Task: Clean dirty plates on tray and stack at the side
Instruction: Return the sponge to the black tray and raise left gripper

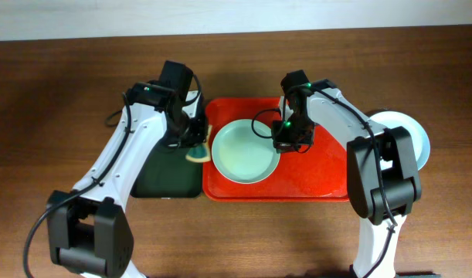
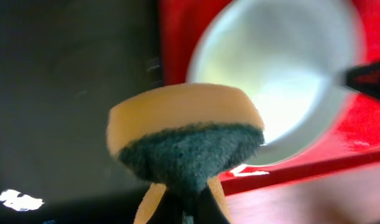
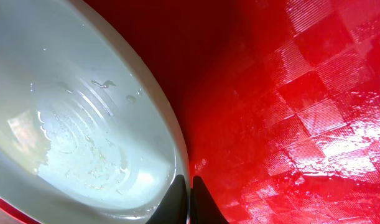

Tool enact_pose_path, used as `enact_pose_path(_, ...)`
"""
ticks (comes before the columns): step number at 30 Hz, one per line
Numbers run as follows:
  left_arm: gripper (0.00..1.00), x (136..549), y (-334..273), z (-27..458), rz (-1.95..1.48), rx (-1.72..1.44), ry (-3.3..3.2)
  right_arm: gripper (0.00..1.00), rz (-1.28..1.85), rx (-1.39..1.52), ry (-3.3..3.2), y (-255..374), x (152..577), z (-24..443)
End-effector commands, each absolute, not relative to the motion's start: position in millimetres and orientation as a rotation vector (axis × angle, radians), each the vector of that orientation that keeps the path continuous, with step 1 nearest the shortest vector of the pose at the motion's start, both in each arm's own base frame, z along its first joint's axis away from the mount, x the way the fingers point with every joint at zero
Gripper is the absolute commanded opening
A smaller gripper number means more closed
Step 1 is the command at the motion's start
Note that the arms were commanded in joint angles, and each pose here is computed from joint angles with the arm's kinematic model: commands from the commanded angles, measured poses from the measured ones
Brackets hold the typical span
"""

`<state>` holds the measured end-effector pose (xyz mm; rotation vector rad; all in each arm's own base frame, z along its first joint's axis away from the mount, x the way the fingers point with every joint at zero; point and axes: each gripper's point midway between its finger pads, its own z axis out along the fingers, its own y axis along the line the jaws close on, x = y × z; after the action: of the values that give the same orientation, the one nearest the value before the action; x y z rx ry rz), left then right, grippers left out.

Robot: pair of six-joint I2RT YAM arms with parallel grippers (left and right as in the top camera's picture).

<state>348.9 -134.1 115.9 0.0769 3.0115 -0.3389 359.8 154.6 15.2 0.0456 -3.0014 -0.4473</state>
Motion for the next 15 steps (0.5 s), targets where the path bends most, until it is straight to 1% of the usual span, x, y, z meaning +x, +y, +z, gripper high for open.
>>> enact_pose_path(1, 0.0, 344.5, -86.5, 91.6, -0.066, 0.008, 3.066, 0.04, -0.451, 0.057, -2.982, 159.3, 355.5, 10.5)
enact_pose_path(5, 0.0, 330.5, -60.6, 65.2, 0.005, -0.069, 3.116, 0.04, -0.451, 0.057, -2.982, 159.3, 355.5, 10.5)
enact_pose_path(11, 0.0, 318.8, -52.6, 23.2, 0.003, -0.096, 3.112, 0.04, -0.451, 0.057, -2.982, 159.3, 355.5, 10.5)
enact_pose_path(15, 0.0, 317.2, -52.3, 14.7, 0.0, -0.097, 3.103, 0.04, -0.451, 0.057, -2.982, 159.3, 355.5, 10.5)
